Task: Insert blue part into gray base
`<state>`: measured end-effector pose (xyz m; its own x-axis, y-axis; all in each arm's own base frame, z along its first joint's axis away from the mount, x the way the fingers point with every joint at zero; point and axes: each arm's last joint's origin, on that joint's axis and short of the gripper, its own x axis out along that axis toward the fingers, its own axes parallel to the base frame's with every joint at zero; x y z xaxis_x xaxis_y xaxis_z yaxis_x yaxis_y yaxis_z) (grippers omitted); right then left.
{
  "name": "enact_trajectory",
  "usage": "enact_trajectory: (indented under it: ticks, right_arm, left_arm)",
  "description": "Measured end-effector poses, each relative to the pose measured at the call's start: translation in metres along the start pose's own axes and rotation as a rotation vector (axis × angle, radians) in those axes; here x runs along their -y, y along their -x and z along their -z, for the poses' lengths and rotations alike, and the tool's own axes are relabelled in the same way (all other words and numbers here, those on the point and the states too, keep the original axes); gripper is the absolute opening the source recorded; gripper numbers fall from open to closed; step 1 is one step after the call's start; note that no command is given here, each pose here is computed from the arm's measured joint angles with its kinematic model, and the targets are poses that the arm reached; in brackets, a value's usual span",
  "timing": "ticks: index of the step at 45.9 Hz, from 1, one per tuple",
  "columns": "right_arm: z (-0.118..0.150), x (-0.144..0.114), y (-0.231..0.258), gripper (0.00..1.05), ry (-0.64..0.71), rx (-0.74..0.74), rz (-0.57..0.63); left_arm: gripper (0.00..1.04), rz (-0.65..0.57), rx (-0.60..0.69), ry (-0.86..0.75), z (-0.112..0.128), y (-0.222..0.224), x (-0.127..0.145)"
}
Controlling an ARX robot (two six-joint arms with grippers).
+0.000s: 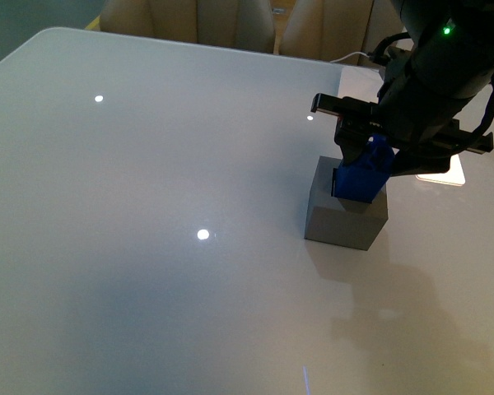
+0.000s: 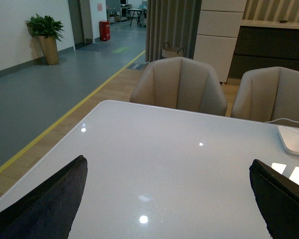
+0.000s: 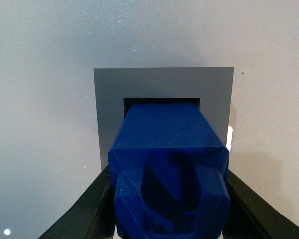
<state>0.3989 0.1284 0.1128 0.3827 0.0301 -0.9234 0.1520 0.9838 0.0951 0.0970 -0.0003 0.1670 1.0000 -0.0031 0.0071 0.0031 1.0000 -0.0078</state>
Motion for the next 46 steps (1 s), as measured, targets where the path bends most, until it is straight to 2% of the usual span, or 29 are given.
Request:
enact_trajectory:
  ticks: [15, 25, 29, 30, 38, 46]
  right_arm:
    - [0.002, -0.001, -0.001, 0.46, 0.011, -0.004, 0.011]
    - [0.004, -0.002, -0.004, 0.78, 0.014, -0.014, 0.015]
    - [0.004, -0.002, -0.003, 0.96, 0.011, 0.0, 0.002]
    - [0.004, -0.002, -0.001, 0.97, 0.005, 0.008, -0.007]
    - [0.008, 0.002, 0.028, 0.96, 0.019, 0.154, 0.018]
    - [0.018, 0.005, 0.095, 0.96, 0.028, 0.447, 0.039]
  left_arm:
    - [0.97, 0.0, 0.0, 0.0, 0.0, 0.0, 0.0]
    - [0.97, 0.0, 0.0, 0.0, 0.0, 0.0, 0.0]
    - [0.97, 0.0, 0.0, 0.0, 0.0, 0.0, 0.0]
    - [0.97, 0.0, 0.0, 0.0, 0.0, 0.0, 0.0]
    - [0.97, 0.0, 0.0, 0.0, 0.0, 0.0, 0.0]
    - [0.97, 0.0, 0.0, 0.0, 0.0, 0.0, 0.0]
